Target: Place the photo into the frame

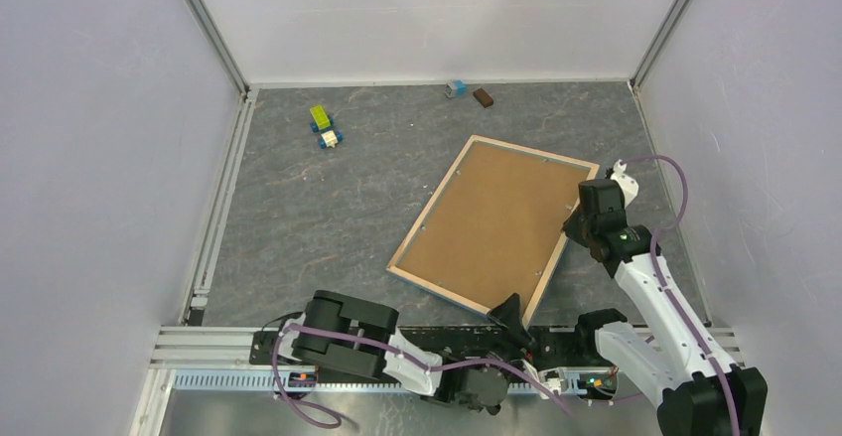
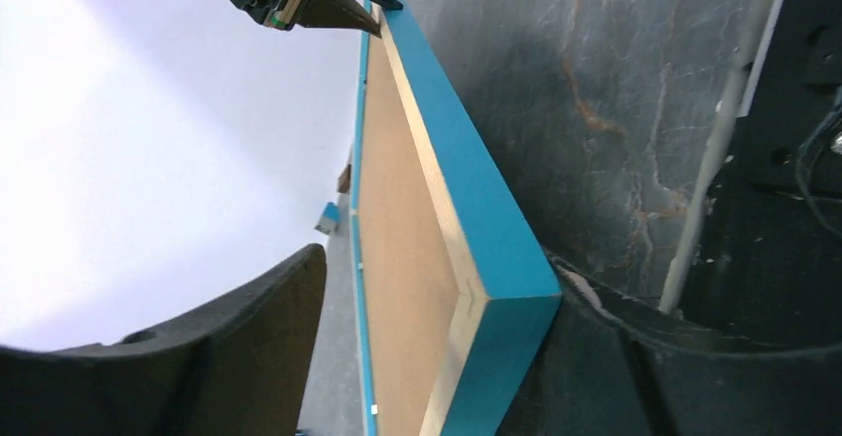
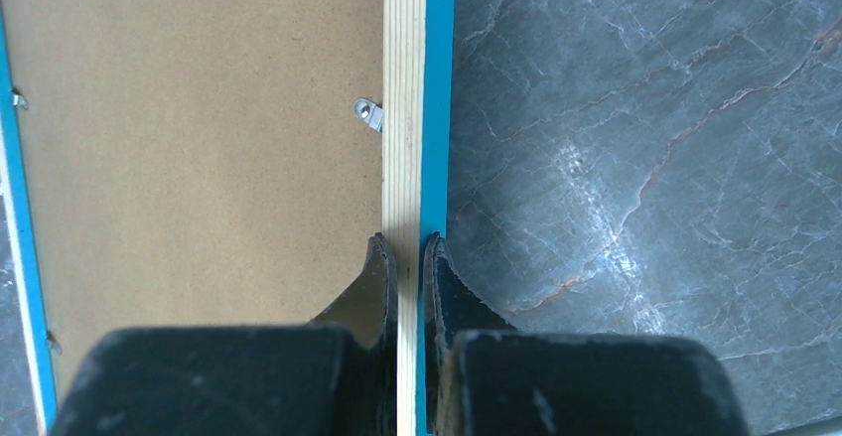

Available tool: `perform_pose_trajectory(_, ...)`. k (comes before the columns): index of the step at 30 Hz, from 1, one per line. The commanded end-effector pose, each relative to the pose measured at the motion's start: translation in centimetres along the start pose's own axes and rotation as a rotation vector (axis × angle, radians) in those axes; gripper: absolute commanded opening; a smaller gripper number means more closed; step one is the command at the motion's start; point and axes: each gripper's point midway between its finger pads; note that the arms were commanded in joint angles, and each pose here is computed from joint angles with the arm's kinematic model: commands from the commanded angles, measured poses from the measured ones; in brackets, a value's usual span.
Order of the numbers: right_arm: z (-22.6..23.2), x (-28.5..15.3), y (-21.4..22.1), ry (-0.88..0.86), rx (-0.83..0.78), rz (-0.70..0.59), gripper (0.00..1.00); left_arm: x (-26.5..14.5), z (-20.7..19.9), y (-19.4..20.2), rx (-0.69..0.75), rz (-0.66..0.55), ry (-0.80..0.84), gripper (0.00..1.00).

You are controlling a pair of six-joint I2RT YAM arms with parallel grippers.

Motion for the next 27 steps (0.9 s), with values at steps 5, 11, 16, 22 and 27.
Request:
perform_pose_trajectory(5, 4.0, -2.0, -4.1, -0.158, 0.110, -0.117, 0.00, 0.2, 4.2, 1.3, -0.019, 0.104, -0.148, 0.55)
perform_pose_trajectory(11, 4.4, -2.9, -5.9, -0.175, 0.007, -0.177, 0.08, -0.2, 6.3, 0.9, -0.063, 0.105, -0.162, 0.19)
perform_pose_trajectory(16, 6.1, -6.7, -10.7, -0.237, -0.170, -0.322, 0.62, -1.0, 9.0, 0.4, -0.173, 0.081, -0.170, 0.02)
perform_pose_trajectory(22, 6.8, -15.3, -17.6, -0.278, -0.253, -0.574, 0.89, -2.1, 12.5, -2.0, -0.432, -0.031, -0.060, 0.02)
perform_pose_trajectory(27, 5.7, -20.5, -20.6, -0.272, -0.238, -0.724, 0.93, -3.5, 17.2, -4.1, -0.727, -0.179, 0.032, 0.02)
Point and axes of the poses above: each gripper's point midway between its finger pads, its own x axis out along the fingers, its own z axis along the line the jaws close on, y = z × x, and after that the axes turned 4 degrees about x, right-handed
